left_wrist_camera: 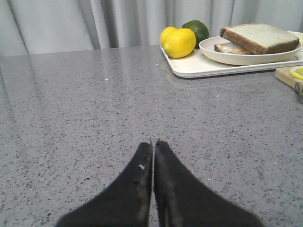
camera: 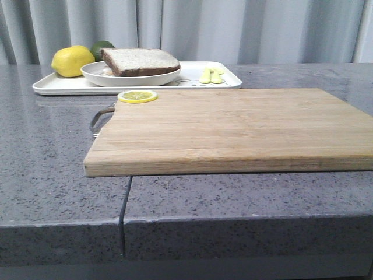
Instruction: Place bread and move sandwich to tray
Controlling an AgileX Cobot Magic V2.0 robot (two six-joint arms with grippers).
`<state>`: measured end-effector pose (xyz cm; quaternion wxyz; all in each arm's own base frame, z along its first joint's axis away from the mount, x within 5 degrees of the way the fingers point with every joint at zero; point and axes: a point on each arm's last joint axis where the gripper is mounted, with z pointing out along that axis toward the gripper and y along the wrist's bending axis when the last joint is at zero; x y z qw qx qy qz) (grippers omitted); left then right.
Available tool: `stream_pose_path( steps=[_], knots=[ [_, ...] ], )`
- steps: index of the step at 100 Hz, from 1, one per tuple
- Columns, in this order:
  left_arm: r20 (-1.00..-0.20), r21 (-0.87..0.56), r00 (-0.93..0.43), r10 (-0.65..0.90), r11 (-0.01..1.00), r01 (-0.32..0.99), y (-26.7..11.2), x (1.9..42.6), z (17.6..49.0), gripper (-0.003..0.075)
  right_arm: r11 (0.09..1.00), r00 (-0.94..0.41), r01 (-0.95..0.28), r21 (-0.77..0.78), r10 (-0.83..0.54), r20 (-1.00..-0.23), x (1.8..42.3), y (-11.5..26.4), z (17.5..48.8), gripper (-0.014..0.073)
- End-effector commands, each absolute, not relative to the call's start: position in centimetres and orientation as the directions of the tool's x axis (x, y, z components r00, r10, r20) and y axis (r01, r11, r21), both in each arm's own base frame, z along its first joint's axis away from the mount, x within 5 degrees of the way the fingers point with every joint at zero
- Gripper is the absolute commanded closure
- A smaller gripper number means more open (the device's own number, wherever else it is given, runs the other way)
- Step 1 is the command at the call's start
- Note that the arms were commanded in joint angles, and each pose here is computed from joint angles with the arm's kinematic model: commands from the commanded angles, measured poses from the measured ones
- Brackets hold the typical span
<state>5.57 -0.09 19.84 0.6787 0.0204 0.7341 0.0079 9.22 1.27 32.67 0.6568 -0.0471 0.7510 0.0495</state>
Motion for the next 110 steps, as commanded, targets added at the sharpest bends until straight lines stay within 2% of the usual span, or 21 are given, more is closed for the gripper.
stream_pose_path(
  steps=[1, 53, 69, 88, 110],
  knots=[
    [-0.999, 0.041, 0.007, 0.041, 0.999, 0.016, -0.1, 5.4, 20.1, 0.074, 0.993, -0.036, -0.121, 0.005, 0.001, -0.999, 9.2, 1.1, 34.2, 0.0662],
    [-0.999, 0.041, 0.007, 0.041, 0.999, 0.016, -0.1, 5.4, 20.1, 0.074, 0.993, -0.036, -0.121, 0.005, 0.0, -0.999, 9.2, 1.1, 34.2, 0.0662],
    [-0.999, 0.041, 0.007, 0.041, 0.999, 0.016, -0.1, 5.4, 20.1, 0.074, 0.993, -0.027, -0.111, -0.045, -0.049, -0.998, 9.1, 1.0, 34.0, 0.0662],
    [-0.999, 0.041, 0.007, 0.041, 0.999, 0.016, -0.1, 5.4, 20.1, 0.074, 0.993, 0.039, -0.096, -0.074, -0.07, -0.997, 7.9, 0.8, 31.5, 0.0662],
    [-0.999, 0.041, 0.007, 0.041, 0.999, 0.016, -0.1, 5.4, 20.1, 0.074, 0.994, 0.123, -0.082, -0.073, -0.062, -0.99, 6.3, 0.6, 26.6, 0.0662]
  ],
)
